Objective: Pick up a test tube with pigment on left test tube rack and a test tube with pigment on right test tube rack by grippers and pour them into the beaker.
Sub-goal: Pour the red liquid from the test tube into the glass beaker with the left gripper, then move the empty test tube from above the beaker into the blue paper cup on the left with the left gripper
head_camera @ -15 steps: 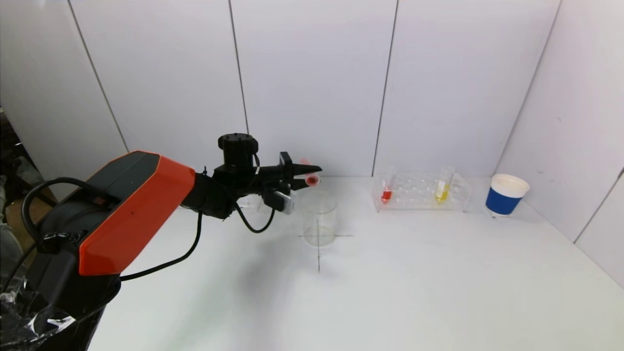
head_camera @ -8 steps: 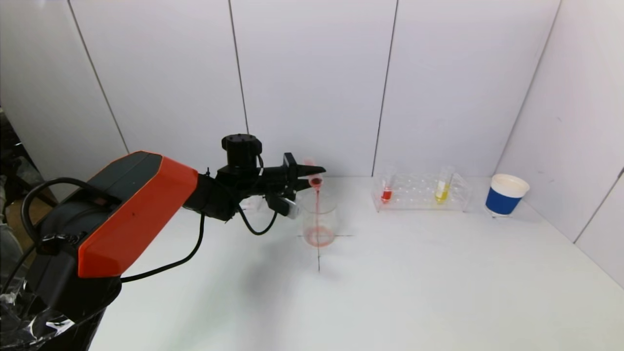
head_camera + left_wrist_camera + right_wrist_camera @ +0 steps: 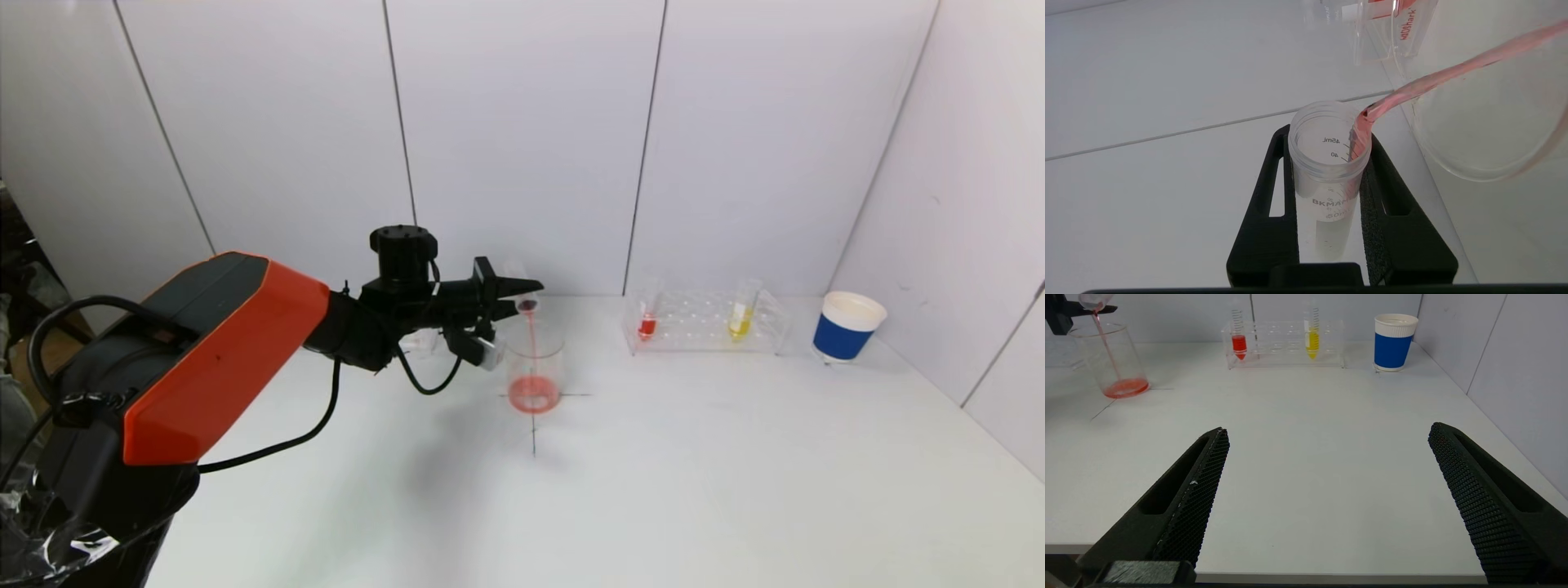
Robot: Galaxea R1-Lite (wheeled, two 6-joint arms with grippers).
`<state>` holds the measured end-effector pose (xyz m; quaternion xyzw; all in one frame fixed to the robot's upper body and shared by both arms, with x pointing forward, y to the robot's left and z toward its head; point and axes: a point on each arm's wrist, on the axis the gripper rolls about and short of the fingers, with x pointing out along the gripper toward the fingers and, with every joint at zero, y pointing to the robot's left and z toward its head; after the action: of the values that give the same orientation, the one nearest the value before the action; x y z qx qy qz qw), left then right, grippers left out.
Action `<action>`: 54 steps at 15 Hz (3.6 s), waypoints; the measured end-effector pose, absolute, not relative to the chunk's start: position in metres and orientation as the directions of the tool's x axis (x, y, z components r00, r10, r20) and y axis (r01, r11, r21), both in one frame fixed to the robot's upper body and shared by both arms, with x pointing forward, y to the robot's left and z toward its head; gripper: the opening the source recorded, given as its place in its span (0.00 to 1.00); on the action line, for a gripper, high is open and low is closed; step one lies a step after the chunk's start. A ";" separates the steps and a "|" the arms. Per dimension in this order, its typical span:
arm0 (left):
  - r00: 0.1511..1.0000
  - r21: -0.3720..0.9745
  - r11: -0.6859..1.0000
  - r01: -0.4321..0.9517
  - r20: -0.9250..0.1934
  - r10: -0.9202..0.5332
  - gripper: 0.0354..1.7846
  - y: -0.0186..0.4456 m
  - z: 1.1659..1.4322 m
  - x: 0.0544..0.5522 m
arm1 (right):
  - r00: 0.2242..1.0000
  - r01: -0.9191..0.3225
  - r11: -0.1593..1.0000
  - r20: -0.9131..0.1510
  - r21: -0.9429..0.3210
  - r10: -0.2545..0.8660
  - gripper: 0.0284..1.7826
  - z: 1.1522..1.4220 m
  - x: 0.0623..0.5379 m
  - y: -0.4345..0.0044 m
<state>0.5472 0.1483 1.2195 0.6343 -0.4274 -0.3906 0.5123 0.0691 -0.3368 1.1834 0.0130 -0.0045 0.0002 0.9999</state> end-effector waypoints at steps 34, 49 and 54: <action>0.700 0.962 0.232 0.144 0.067 -0.711 0.23 0.162 1.305 0.535 | 1.000 0.000 1.000 0.009 0.026 0.000 0.99 1.183 0.069 -0.337; 0.972 0.159 0.979 0.129 -0.217 -0.093 0.23 0.328 1.414 0.466 | 1.000 0.000 1.000 0.009 0.026 0.000 0.99 1.183 0.069 -0.337; 0.973 0.088 0.992 -0.088 -0.206 0.105 0.23 0.381 1.412 0.447 | 1.000 -0.001 1.000 0.009 0.026 0.001 0.99 1.183 0.069 -0.337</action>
<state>0.4473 0.3811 1.4118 0.0391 0.1059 0.0486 0.9924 0.0691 -0.3368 1.1834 0.0130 -0.0045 0.0004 0.9999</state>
